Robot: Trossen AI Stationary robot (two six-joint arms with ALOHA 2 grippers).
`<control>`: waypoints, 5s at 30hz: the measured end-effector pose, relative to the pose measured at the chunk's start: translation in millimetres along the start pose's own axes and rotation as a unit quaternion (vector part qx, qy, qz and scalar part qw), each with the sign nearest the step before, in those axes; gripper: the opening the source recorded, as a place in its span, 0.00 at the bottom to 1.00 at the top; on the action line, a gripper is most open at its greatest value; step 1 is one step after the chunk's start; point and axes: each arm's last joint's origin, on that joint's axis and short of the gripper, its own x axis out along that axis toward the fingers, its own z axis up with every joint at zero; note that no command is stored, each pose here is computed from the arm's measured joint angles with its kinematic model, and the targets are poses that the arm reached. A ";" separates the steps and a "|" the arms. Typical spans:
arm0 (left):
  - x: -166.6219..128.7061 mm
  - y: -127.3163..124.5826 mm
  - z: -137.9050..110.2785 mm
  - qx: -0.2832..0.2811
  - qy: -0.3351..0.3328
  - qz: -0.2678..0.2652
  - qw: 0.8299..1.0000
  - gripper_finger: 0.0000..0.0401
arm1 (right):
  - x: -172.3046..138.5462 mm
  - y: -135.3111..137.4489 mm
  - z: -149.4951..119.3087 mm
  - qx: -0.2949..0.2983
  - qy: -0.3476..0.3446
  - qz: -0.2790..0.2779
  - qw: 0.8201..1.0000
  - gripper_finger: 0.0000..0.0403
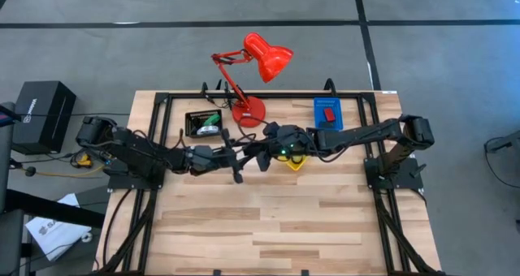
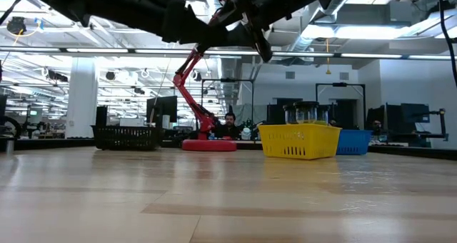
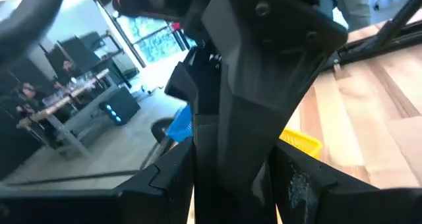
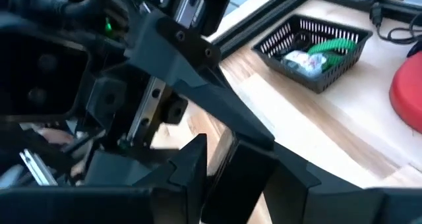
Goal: Pick & Place Office items
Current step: Put the black digital clock into the blue bin
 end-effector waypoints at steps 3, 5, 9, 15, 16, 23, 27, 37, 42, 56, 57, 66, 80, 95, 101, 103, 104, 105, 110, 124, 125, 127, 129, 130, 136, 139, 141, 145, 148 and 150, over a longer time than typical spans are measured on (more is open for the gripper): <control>0.5 0.9 2.2 0.022 -0.011 -0.004 1.000 0.41 | 0.6 -2.3 2.8 0.031 -0.003 0.005 0.999 0.29; 0.3 -0.1 3.9 0.038 -0.013 -0.006 0.999 0.40 | 1.1 -4.3 4.1 0.053 0.006 0.017 0.998 0.29; 0.5 -0.1 5.0 0.046 -0.014 -0.005 0.999 0.40 | 1.8 -8.2 6.6 0.064 0.029 0.046 0.996 0.29; 1.2 0.8 3.7 0.049 -0.008 0.000 0.999 0.40 | 1.9 -10.7 5.4 0.053 0.036 0.035 0.997 0.26; 1.2 0.8 3.7 0.049 -0.008 0.000 0.999 0.40 | 1.9 -10.6 5.4 0.052 0.035 0.033 0.997 0.25; 1.3 1.1 3.6 0.054 -0.006 0.004 0.999 0.41 | 1.9 -11.0 5.9 0.055 0.034 0.032 0.997 0.15; 1.3 1.0 3.6 0.051 -0.006 0.003 0.999 0.42 | 1.9 -11.0 5.5 0.052 0.035 0.031 0.998 0.15; 1.3 1.0 3.6 0.033 -0.007 0.002 0.999 0.43 | 1.9 -11.4 5.3 0.049 0.037 0.030 0.998 0.14; 1.2 0.7 3.5 0.028 -0.007 0.000 1.000 0.47 | 1.9 -11.7 4.8 0.040 0.038 0.029 0.998 0.14; -2.2 -5.1 4.8 0.003 -0.007 -0.013 1.000 0.60 | 1.6 -22.7 -2.2 0.006 0.083 -0.010 0.997 0.13; -2.9 -6.3 5.1 0.004 -0.007 -0.015 1.000 0.61 | 1.4 -24.6 -3.2 0.004 0.090 -0.016 0.996 0.13; -5.3 -10.2 6.1 0.007 -0.008 -0.022 1.000 0.61 | -3.3 -21.0 -21.2 -0.023 0.156 -0.040 0.987 0.13; -5.3 -10.2 5.6 0.008 -0.007 -0.022 1.000 0.59 | -60.0 -20.6 -15.9 -0.042 0.211 -0.131 0.968 0.13; -5.2 -9.9 5.5 -0.018 -0.006 -0.022 1.000 0.59 | -113.9 -91.8 3.3 -0.084 0.200 -0.501 0.838 0.13; -5.2 -10.0 5.5 -0.018 -0.006 -0.022 1.000 0.59 | -87.3 -135.3 1.5 -0.058 0.264 -0.544 0.794 0.13; -5.2 -10.0 5.5 -0.018 -0.006 -0.022 1.000 0.59 | -75.6 -150.4 -2.3 -0.067 0.294 -0.550 0.778 0.13; -5.2 -10.0 5.5 -0.018 -0.006 -0.022 1.000 0.59 | -70.2 -157.8 -4.7 -0.072 0.309 -0.553 0.770 0.13; -5.2 -10.0 5.4 -0.018 -0.006 -0.022 1.000 0.59 | -64.1 -164.5 -6.9 -0.072 0.318 -0.554 0.766 0.13; -5.2 -10.0 5.3 -0.018 -0.006 -0.023 1.000 0.59 | -44.8 -188.5 -10.3 -0.066 0.347 -0.539 0.764 0.13; -5.2 -10.1 5.3 -0.018 -0.006 -0.023 1.000 0.59 | -75.6 -173.4 13.0 -0.028 0.288 -0.512 0.809 0.13; -5.2 -10.0 5.3 -0.018 -0.006 -0.023 1.000 0.59 | -81.8 -168.8 19.0 -0.026 0.272 -0.508 0.817 0.13; -5.2 -10.1 5.3 -0.026 -0.005 -0.023 0.999 0.59 | -89.3 -164.9 22.9 -0.028 0.262 -0.504 0.822 0.13; -5.2 -10.1 5.3 -0.031 -0.005 -0.023 0.999 0.59 | -94.0 -161.9 24.9 -0.029 0.256 -0.499 0.827 0.13; -5.2 -10.1 5.3 -0.034 -0.005 -0.023 0.999 0.59 | -97.8 -159.9 27.2 -0.028 0.249 -0.497 0.831 0.13; -5.2 -10.1 5.3 -0.036 -0.005 -0.023 0.999 0.59 | -110.7 -156.9 35.0 -0.020 0.226 -0.496 0.838 0.13; -5.2 -10.1 5.3 -0.038 -0.005 -0.023 0.999 0.59 | -110.6 -157.9 34.9 -0.019 0.228 -0.497 0.837 0.13; -5.2 -10.0 5.3 -0.038 -0.005 -0.023 0.999 0.59 | -108.1 -159.2 34.1 -0.020 0.231 -0.498 0.836 0.13; -5.2 -10.0 5.3 -0.039 -0.005 -0.023 0.999 0.59 | -101.8 -161.8 32.3 -0.038 0.247 -0.494 0.833 0.13; -5.2 -10.0 5.3 -0.039 -0.005 -0.023 0.999 0.59 | -98.1 -164.3 29.1 -0.052 0.266 -0.492 0.828 0.13; -4.8 -9.7 5.1 -0.039 -0.005 -0.022 0.999 0.59 | -94.4 -165.9 28.4 -0.053 0.268 -0.492 0.827 0.13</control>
